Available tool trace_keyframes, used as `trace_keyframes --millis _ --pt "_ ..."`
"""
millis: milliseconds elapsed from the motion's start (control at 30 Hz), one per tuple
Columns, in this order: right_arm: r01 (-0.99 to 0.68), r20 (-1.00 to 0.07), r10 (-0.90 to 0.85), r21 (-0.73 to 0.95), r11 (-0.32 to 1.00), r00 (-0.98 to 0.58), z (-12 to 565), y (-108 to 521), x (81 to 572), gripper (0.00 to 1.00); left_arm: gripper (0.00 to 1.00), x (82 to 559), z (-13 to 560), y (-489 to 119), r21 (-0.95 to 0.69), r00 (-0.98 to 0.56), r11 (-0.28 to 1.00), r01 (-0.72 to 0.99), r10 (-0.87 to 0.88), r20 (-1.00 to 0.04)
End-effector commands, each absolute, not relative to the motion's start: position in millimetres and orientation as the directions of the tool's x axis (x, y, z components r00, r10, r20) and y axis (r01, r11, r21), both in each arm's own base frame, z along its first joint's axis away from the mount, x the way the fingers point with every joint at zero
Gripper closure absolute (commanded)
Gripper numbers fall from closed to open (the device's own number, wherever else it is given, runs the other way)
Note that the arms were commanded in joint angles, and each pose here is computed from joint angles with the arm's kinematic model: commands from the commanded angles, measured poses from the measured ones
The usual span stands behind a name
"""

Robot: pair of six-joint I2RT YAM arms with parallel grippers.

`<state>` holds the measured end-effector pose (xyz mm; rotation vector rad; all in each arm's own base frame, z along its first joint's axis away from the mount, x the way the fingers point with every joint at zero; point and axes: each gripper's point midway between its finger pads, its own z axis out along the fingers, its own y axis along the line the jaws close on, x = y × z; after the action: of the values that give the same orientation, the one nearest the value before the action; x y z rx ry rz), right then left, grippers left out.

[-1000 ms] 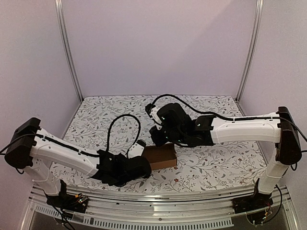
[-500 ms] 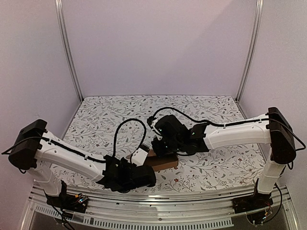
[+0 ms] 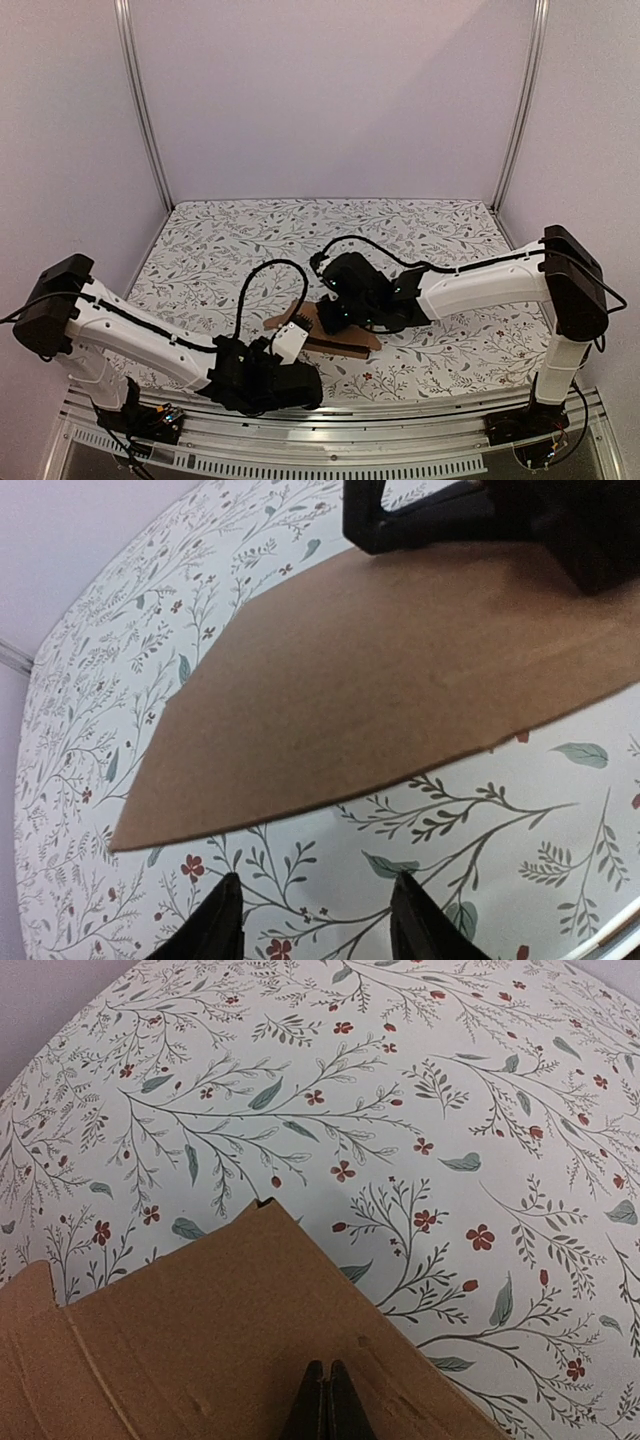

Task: Fold the paper box

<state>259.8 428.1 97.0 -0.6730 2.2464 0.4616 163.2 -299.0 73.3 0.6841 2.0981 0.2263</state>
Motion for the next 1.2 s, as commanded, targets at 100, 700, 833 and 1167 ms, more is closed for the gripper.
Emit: trace_keyframes --millis 100,700,833,1167 --pt "-0.567 -0.701 -0.360 0.076 0.820 -0.615 63.2 418.9 255.8 1.00 0.36 139.1 71.0 -291.1 0.327 -0.490 0.836 0.441 0.530 -0.692" --pt "-0.551 -0.707 -0.374 0.027 0.834 -0.601 54.8 408.5 255.5 1.00 0.27 109.9 140.4 -298.4 -0.075 -0.509 0.739 0.670 0.383 -0.771" --pt "-0.559 -0.717 -0.376 0.022 0.829 -0.586 63.1 410.2 257.2 1.00 0.32 127.0 172.8 -290.1 -0.133 -0.513 0.743 0.656 0.310 -0.801" --pt "-0.577 -0.725 -0.389 0.014 0.817 -0.568 73.7 414.9 258.4 1.00 0.48 190.4 196.0 -283.5 -0.332 -0.628 0.735 0.591 0.161 -0.761"
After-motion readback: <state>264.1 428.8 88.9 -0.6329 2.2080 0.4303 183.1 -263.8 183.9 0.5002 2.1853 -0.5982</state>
